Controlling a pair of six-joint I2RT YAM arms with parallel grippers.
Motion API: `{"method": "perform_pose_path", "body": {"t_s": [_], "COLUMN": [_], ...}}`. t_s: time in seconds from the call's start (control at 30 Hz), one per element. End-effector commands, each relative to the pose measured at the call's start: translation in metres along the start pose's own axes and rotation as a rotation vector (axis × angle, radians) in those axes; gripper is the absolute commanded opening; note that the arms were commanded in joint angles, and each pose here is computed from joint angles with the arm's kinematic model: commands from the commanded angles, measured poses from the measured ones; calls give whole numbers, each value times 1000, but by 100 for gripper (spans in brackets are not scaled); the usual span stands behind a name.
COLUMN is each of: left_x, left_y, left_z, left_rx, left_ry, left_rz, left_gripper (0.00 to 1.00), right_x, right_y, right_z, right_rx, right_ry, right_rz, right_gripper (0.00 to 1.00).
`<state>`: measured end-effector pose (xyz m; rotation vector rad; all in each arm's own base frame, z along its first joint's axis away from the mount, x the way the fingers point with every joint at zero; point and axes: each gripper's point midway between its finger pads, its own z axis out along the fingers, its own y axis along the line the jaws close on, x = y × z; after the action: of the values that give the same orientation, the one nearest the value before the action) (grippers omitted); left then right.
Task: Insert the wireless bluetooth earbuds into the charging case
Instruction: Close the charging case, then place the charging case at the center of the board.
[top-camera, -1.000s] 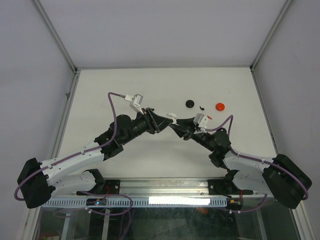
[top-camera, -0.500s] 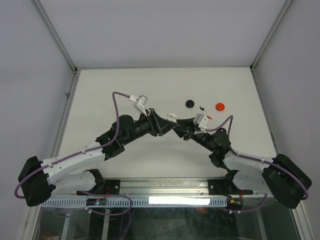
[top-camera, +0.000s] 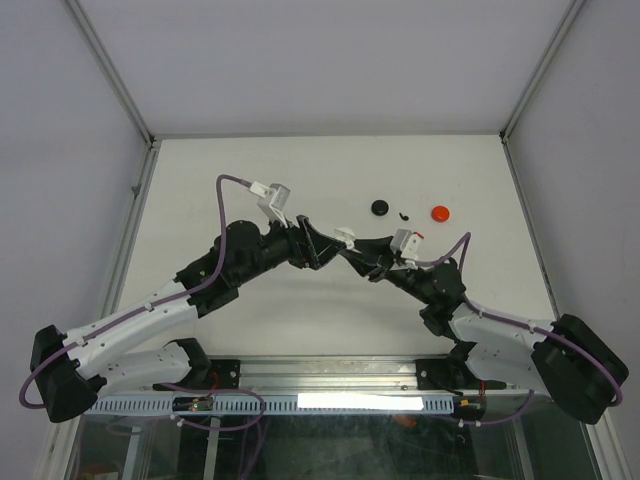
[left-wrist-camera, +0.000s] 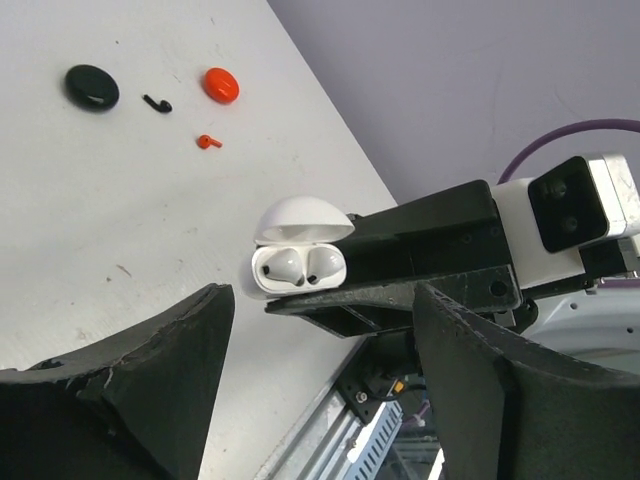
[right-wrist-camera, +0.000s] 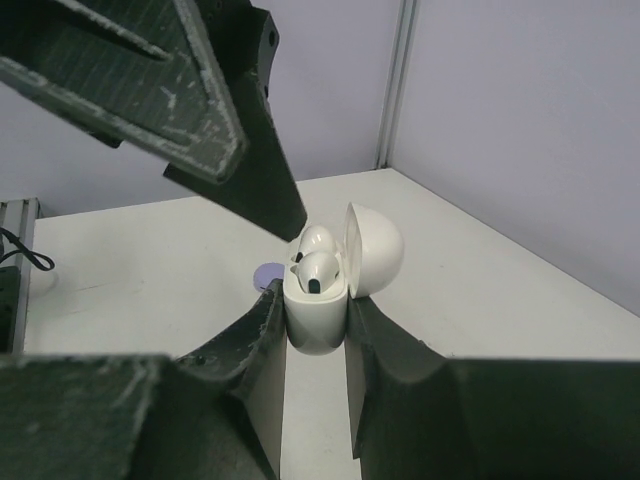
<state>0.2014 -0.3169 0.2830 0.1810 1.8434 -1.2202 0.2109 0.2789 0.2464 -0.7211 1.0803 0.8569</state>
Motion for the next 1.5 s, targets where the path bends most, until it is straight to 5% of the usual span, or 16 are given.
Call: {"method": "perform_pose_path", "body": {"t_s": [0.0, 0.4, 1.0, 1.17, 1.47], "left_x": [-23, -8, -4, -12, -56], "left_y": [-3, -18, -47, -24, 88], "left_z": [-10, -3, -16, -11, -20], "left_rx": [49, 291, 532, 400, -228], "left_ry": [12, 178, 211, 178, 30], "left_rz": [69, 40, 44, 33, 158], "left_gripper": [75, 81, 65, 69, 86], "right_x": [-21, -29, -7, 11, 77], "right_y": [10, 36, 34, 30, 17], "right_z": [3, 9, 3, 1, -20], "right_rx": [-54, -207, -245, -213, -24], "right_ry": [-58, -58, 33, 126, 484], "right_rz": [-11, 61, 221, 269, 462], "right_gripper": [0, 0, 0, 0, 0]}}
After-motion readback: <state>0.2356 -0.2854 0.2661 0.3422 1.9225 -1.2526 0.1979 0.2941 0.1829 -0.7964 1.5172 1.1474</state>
